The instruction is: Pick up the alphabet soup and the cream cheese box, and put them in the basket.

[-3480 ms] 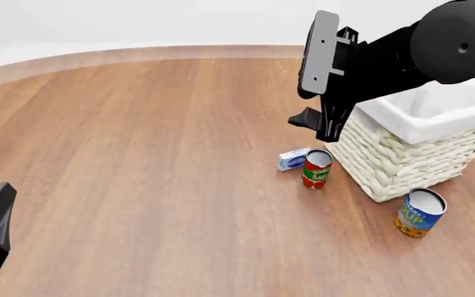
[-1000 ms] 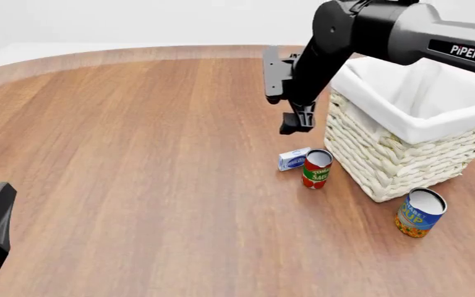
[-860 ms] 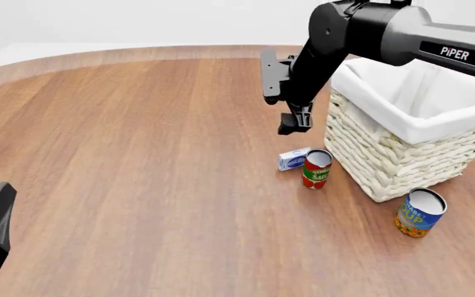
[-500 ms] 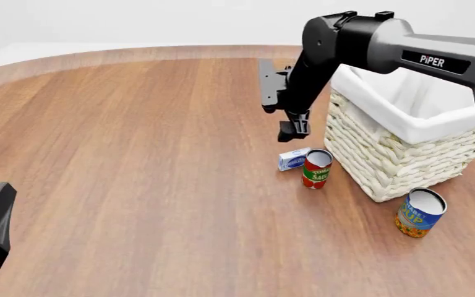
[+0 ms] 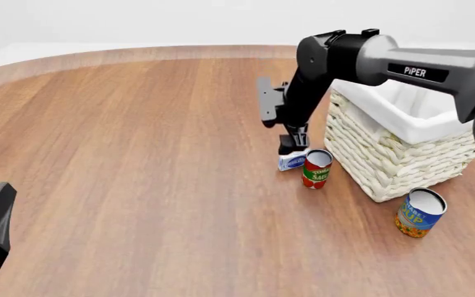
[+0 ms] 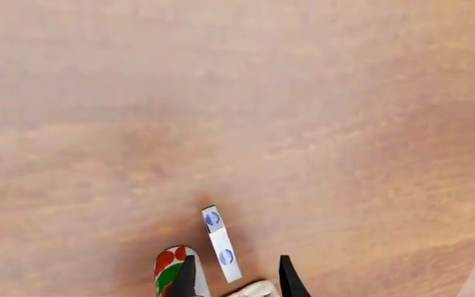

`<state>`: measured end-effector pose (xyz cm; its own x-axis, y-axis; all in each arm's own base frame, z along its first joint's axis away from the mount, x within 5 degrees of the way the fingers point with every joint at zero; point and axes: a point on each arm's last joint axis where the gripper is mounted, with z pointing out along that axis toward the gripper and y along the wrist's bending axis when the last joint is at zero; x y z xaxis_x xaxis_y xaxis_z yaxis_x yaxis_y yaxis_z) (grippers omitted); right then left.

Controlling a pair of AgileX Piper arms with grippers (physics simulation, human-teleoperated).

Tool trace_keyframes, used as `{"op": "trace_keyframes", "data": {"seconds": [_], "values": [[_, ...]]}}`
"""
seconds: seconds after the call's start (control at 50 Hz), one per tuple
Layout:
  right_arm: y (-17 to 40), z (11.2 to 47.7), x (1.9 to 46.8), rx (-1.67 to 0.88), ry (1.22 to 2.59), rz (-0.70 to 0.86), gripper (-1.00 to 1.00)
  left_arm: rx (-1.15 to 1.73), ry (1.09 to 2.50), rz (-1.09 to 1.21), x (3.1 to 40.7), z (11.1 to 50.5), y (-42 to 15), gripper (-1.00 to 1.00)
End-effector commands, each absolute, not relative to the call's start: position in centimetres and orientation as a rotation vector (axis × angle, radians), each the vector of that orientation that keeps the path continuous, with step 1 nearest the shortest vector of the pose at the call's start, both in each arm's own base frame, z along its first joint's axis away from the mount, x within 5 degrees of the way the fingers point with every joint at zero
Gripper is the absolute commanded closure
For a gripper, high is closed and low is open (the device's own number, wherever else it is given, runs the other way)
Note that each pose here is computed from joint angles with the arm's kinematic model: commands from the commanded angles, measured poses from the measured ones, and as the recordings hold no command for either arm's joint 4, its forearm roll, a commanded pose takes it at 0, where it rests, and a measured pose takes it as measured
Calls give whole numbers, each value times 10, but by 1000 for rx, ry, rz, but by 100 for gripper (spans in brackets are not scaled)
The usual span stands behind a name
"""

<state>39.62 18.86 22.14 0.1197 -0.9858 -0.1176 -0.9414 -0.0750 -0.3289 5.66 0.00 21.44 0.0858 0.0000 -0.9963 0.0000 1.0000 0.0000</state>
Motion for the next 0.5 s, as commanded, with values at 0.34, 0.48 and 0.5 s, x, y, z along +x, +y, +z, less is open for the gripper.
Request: {"op": "trace_keyframes", "data": {"seconds": [0.34, 0.48, 0.5], "values": [[191, 207, 394, -2101, 1891, -180, -100, 0, 1485, 0, 57, 214, 0, -100], [191, 203, 396, -2109, 1892, -178, -100, 0, 1485, 0, 57, 214, 0, -100], [192, 205, 395, -2107, 1893, -177, -100, 0, 1485, 0, 57, 214, 0, -100]]}}
